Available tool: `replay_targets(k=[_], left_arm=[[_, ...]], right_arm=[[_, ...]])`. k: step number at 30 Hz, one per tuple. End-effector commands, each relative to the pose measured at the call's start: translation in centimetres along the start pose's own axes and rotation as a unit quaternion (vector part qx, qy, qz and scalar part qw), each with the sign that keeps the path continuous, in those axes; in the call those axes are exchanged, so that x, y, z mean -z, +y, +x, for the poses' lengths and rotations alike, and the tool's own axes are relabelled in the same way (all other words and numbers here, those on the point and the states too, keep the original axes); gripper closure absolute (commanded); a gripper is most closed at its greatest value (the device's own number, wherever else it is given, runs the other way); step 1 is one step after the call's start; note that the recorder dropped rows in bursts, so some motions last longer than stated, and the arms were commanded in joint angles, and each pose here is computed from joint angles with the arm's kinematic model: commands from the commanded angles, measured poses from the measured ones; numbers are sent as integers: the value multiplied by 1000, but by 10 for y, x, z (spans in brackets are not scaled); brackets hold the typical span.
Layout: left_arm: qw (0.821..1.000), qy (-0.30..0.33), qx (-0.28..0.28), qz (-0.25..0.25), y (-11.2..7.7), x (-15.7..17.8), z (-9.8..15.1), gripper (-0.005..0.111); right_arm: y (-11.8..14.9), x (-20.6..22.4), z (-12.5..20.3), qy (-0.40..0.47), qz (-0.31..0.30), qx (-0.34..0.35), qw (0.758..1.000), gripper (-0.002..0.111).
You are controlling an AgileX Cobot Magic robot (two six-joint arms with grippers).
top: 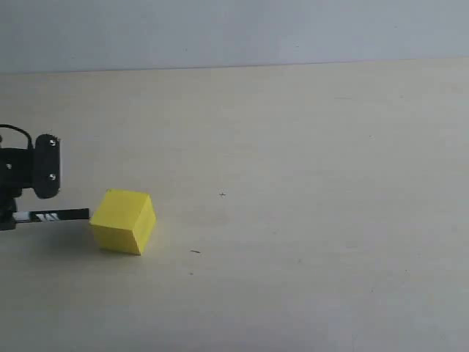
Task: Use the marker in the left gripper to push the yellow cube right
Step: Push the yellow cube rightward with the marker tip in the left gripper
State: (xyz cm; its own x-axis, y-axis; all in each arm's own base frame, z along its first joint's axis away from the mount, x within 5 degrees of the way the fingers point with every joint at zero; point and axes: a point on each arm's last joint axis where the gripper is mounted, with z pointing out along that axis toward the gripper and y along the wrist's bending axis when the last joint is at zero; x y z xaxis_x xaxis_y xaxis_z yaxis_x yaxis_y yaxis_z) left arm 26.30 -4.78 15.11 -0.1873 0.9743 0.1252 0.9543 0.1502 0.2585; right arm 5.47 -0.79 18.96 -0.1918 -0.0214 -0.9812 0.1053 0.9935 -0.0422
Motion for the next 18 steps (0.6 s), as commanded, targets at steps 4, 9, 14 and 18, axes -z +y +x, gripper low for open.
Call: replay_targets(k=[4, 9, 14, 18], left_arm=[[996, -14, -94, 1, -21, 10, -39, 107], [997, 32, -77, 0, -20, 12, -30, 107], [998, 26, -65, 0, -21, 12, -32, 107], [996, -36, -78, -16, -30, 18, -60, 107]], right_arm=[[0, 0, 0, -7, -3, 0, 1000, 108], [0, 0, 0, -7, -3, 0, 1000, 108], [0, 0, 0, -7, -3, 0, 1000, 108], [0, 0, 0, -7, -3, 0, 1000, 108]])
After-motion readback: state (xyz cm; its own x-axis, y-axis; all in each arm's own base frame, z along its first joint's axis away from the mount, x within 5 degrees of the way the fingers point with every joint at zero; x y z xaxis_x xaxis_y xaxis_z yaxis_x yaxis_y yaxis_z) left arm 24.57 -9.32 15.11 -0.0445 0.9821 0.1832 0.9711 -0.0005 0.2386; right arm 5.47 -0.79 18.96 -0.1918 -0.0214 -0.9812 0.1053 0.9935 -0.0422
